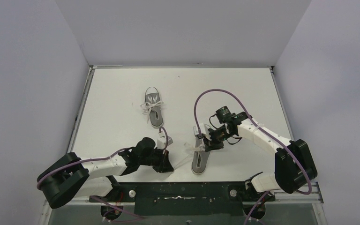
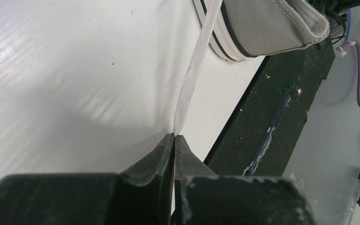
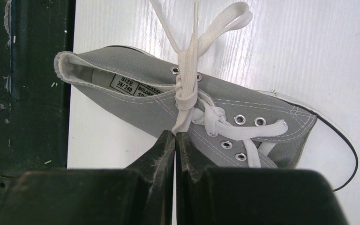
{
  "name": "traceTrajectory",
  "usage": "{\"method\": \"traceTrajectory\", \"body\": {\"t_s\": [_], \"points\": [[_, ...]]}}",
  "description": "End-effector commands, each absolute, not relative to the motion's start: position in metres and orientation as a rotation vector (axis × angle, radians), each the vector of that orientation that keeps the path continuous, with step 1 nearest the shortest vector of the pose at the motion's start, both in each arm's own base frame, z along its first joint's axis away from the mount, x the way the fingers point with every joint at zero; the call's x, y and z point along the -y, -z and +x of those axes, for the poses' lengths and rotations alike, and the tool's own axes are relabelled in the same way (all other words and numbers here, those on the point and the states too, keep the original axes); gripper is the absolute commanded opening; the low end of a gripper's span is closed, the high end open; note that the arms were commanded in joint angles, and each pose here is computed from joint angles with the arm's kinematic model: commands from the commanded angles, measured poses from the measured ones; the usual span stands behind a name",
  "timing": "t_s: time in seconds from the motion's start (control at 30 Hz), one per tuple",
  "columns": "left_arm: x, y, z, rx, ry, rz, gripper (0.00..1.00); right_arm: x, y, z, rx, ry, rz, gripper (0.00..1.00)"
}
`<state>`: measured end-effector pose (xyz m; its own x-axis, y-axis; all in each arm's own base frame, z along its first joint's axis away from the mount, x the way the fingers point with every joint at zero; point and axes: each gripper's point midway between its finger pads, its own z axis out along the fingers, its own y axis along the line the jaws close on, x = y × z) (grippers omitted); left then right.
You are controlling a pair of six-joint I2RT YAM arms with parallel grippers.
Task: Tie the shoes
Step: Adjust the shoelace on the shoe.
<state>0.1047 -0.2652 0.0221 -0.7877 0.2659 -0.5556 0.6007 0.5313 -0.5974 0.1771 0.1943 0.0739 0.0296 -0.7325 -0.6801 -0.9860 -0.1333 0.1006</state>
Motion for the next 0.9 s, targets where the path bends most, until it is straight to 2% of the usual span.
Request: {"method": "traceTrajectory", "body": {"t_s": [0.0, 0.4, 0.87], "points": [[0.262, -0.029, 0.097, -2.412, 1.183, 0.641, 0.0, -0.204, -0.084, 0.187, -1.66, -0.861, -1.905, 0.0], [0.236, -0.025, 0.084, -2.493, 1.137, 0.492, 0.0, -0.204, -0.085, 0.188, -1.657, -0.861, -1.908, 0.0], [0.203, -0.005, 0.08, -2.745, 0.945, 0.226, 0.0, -0.204, -0.084, 0.188, -1.657, -0.857, -1.911, 0.0]]}}
